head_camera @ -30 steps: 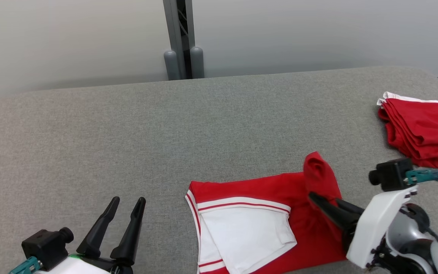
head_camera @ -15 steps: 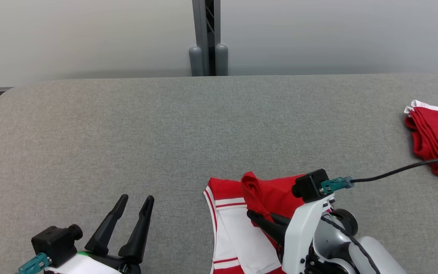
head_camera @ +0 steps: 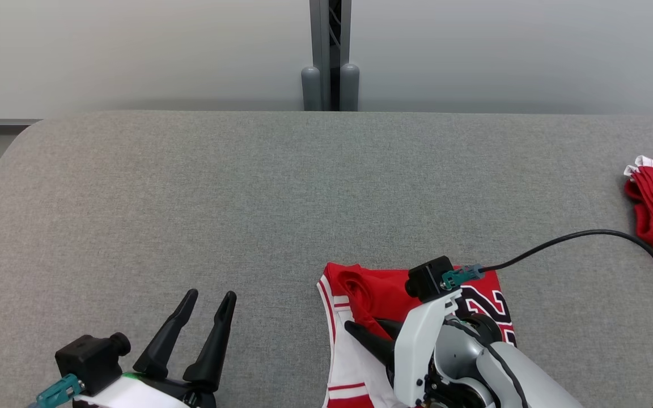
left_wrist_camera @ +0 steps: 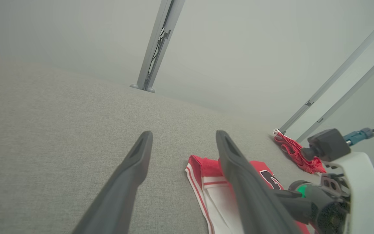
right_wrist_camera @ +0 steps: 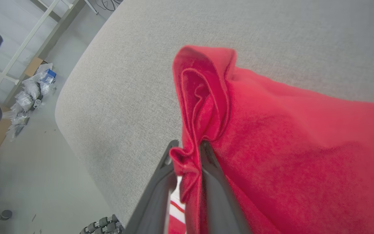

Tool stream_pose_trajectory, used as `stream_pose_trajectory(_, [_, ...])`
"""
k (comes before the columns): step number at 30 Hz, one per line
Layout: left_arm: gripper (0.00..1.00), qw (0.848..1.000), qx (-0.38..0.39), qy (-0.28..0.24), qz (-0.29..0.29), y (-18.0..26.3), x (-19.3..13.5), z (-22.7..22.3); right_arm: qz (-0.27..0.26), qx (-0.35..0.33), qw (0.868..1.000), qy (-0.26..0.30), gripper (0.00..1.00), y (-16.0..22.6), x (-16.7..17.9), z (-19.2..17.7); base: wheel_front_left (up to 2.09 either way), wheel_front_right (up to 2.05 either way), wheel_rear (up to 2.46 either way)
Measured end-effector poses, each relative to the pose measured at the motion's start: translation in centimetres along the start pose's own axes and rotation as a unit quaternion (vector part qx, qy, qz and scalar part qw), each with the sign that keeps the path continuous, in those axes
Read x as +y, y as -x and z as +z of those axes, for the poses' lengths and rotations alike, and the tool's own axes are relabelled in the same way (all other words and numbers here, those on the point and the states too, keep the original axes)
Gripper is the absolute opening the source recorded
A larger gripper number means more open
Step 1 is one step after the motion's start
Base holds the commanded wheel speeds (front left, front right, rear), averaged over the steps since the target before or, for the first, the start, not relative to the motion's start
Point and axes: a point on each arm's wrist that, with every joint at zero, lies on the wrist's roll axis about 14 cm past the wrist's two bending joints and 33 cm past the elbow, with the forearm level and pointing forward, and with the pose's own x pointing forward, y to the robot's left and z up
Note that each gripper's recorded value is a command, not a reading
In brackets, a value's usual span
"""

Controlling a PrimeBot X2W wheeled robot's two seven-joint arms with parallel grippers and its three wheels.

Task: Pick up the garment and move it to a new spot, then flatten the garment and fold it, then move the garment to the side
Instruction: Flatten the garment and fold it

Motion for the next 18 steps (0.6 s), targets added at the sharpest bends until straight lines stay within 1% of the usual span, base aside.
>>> stream_pose_trajectory(1, [1.00, 1.000, 0.000, 0.000, -0.001, 0.0, 0.0, 0.0, 0.003, 0.000, 1.000, 0.000, 0.68, -0.2, 0.1, 0.0, 0.00, 0.00, 0.00])
stream_pose_trajectory(2, [1.00, 1.000, 0.000, 0.000, -0.002, 0.0, -0.1, 0.0, 0.005, 0.001, 1.000, -0.001, 1.00, -0.3, 0.2, 0.0, 0.00, 0.00, 0.00])
stream_pose_trajectory(6, [1.00, 1.000, 0.000, 0.000, -0.003, -0.1, -0.2, 0.0, 0.019, -0.007, 1.000, 0.001, 1.00, -0.7, 1.0, 0.5, 0.00, 0.00, 0.00])
stream_pose_trajectory(10, [1.00, 1.000, 0.001, 0.000, -0.006, -0.2, -0.3, -0.1, 0.024, -0.035, 0.999, 0.011, 1.00, -0.6, 1.3, 2.1, 0.00, 0.00, 0.00])
stream_pose_trajectory(14, [1.00, 1.000, 0.002, -0.001, -0.013, -0.4, -0.7, -0.1, 0.021, -0.099, 0.995, 0.022, 1.00, 0.1, 1.2, 5.4, 0.00, 0.00, 0.00])
stream_pose_trajectory(18, [1.00, 1.000, 0.006, -0.004, -0.023, -0.7, -1.3, -0.4, -0.015, -0.161, 0.986, 0.045, 1.00, 1.6, -0.7, 8.7, 0.00, 0.00, 0.00])
